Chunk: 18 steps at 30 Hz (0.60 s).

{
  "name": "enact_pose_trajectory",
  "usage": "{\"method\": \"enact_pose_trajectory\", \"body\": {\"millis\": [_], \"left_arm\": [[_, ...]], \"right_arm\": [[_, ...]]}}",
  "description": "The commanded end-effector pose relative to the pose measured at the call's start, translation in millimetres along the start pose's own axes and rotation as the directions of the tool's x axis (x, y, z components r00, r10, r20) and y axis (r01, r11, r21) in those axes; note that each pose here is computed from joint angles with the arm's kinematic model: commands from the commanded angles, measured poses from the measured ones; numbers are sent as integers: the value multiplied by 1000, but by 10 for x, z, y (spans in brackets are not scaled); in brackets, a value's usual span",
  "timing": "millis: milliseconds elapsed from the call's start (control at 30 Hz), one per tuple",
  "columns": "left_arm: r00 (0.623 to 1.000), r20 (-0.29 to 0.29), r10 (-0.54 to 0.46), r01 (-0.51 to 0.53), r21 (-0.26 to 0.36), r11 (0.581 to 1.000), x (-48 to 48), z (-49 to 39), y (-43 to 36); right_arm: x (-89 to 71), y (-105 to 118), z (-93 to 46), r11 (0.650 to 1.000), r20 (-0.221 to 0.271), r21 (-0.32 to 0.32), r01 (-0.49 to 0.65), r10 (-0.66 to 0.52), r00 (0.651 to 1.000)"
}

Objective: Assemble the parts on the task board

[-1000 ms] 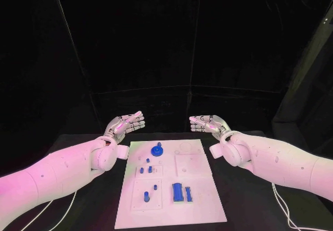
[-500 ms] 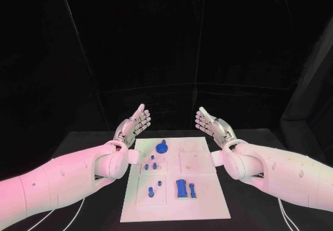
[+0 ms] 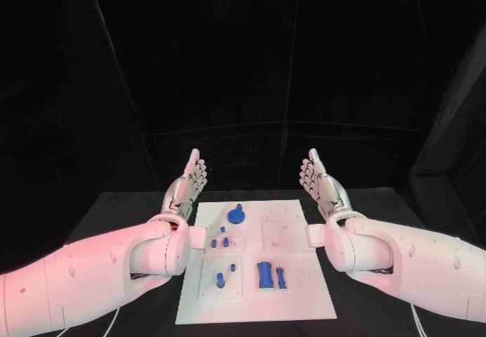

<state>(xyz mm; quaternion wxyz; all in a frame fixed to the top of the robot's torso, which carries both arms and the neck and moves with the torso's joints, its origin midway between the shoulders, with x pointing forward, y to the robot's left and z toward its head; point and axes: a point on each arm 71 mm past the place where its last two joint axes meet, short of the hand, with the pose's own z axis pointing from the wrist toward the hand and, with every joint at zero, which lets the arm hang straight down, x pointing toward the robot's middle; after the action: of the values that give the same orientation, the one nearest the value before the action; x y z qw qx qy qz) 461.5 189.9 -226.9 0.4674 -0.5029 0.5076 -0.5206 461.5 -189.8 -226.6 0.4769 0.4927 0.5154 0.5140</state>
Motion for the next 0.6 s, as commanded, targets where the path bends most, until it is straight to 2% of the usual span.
{"method": "enact_pose_trajectory", "body": {"millis": [33,600], "left_arm": [[998,41,38,-39,21,999,-24,0,-29],[998,41,38,-39,21,999,-24,0,-29]], "right_arm": [[-26,24,0,1000,42,-16,5,-4,999],[-26,24,0,1000,42,-16,5,-4,999]]}}
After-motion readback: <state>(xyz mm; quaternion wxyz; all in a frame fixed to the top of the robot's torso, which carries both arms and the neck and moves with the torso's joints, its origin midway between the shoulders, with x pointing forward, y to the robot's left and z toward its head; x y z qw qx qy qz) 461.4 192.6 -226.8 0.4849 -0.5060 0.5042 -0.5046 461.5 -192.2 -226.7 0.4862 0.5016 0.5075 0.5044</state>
